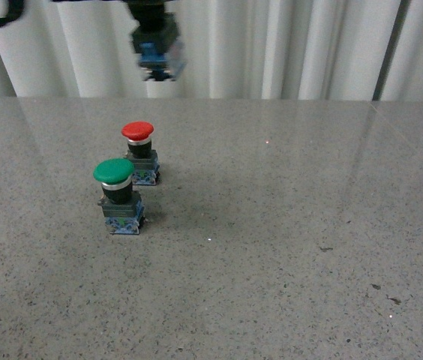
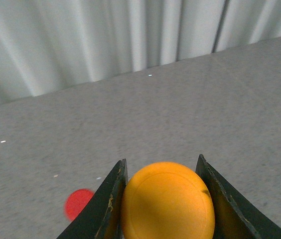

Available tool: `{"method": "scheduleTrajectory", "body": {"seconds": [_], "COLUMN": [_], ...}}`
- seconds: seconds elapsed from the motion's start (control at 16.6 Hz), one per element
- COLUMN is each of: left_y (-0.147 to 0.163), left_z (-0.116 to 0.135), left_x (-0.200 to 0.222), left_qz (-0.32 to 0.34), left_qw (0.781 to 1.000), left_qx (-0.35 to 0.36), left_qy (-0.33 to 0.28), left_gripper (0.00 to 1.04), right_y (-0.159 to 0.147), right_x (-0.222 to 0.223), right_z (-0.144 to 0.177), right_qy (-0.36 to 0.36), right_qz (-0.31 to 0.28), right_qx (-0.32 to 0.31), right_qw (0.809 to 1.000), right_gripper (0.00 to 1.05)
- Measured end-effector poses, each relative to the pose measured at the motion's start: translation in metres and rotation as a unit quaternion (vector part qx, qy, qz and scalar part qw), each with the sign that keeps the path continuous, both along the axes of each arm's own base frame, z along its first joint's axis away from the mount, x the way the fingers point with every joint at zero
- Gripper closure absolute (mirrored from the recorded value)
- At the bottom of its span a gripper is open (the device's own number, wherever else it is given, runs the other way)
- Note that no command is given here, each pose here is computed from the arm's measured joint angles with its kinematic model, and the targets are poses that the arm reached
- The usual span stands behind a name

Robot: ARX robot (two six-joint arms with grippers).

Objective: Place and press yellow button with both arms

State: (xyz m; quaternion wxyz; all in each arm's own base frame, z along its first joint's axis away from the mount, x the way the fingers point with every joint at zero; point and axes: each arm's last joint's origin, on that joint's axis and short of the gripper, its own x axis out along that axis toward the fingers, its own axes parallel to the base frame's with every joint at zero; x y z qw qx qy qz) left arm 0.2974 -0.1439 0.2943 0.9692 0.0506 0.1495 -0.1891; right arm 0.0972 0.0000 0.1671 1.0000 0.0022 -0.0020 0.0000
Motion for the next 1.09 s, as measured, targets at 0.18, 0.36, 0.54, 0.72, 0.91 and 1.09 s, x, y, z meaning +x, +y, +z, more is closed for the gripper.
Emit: {"method": "scheduleTrajectory", "body": {"seconds": [0.18, 0.36, 0.54, 0.72, 0.91, 1.09], "left_y": [-0.056, -0.084, -0.095, -0.103, -0.105, -0.105], "left_z": [-0.023, -0.046, -0.07, -0.087, -0.099, -0.107], "left_x": [0.007, 0.026, 0.035, 0.037, 0.038, 0.04], "left_qz": [-0.036, -0.007, 0.021, 0.038, 0.055, 0.069], "left_qw": [0.998, 0.996, 0.992, 0.986, 0.982, 0.981], "left_qx": [-0.03, -0.058, -0.068, -0.085, -0.087, -0.077], "left_qy": [0.033, 0.067, 0.105, 0.141, 0.158, 0.167], "left_gripper": [0.67, 0.67, 0.67, 0.67, 0.67, 0.67], "right_y": [0.0, 0.0, 0.0, 0.0, 0.0, 0.0], "right_x": [0.0, 0.0, 0.0, 0.0, 0.0, 0.0], "right_z": [0.0, 0.0, 0.0, 0.0, 0.0, 0.0], "right_qy": [0.0, 0.0, 0.0, 0.0, 0.0, 0.0], "right_qz": [0.0, 0.0, 0.0, 0.0, 0.0, 0.0], "right_qx": [0.0, 0.0, 0.0, 0.0, 0.0, 0.0], "right_qw": [1.0, 1.0, 1.0, 1.0, 1.0, 1.0], "right_gripper": [0.07, 0.07, 0.07, 0.07, 0.07, 0.07]}}
